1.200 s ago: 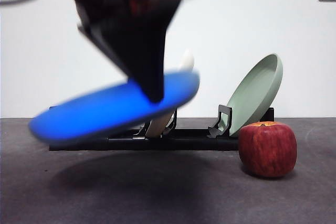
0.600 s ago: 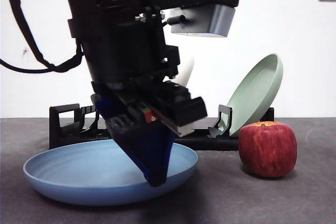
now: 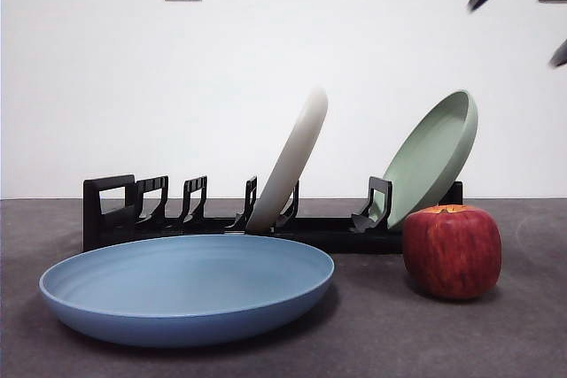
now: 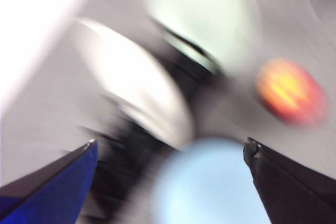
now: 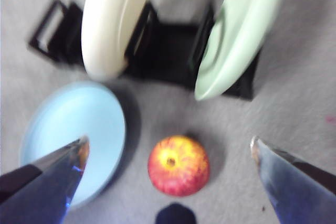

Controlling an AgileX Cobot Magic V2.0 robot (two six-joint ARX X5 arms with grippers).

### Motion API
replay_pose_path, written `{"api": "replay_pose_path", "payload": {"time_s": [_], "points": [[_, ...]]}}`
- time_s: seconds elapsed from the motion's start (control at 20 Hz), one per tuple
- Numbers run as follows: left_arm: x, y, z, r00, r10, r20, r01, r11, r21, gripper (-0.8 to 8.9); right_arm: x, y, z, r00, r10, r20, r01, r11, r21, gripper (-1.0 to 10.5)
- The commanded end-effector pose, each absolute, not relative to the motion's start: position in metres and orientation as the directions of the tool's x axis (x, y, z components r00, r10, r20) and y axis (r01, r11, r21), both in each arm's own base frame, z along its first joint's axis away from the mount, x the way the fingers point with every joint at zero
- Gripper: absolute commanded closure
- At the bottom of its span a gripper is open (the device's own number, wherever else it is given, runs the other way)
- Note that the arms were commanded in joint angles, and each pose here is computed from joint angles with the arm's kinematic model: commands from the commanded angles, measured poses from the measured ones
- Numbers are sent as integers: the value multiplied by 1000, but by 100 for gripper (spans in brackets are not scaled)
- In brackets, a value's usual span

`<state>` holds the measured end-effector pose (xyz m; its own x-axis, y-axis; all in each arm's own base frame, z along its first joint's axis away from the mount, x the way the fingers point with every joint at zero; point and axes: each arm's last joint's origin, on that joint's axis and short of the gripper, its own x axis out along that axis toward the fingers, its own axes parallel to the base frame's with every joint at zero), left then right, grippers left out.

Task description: Take the blue plate from the plate rack,put the plate on the table,take the apple from the table,put the apple in the plate

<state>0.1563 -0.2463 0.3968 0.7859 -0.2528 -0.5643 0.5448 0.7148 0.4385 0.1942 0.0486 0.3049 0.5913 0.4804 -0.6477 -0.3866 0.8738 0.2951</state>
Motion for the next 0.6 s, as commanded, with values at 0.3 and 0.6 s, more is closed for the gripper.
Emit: {"api": "replay_pose_path", "payload": {"time_s": [0.3, 0.6], "points": [[164, -157, 538, 973, -96, -212, 169, 918, 360, 345, 209, 113, 264, 485, 303, -821, -470, 882, 49, 344], [161, -120, 555, 975, 16, -223, 69, 927, 368, 345, 234, 143, 213, 378, 195, -905, -509, 860, -27, 344]]}}
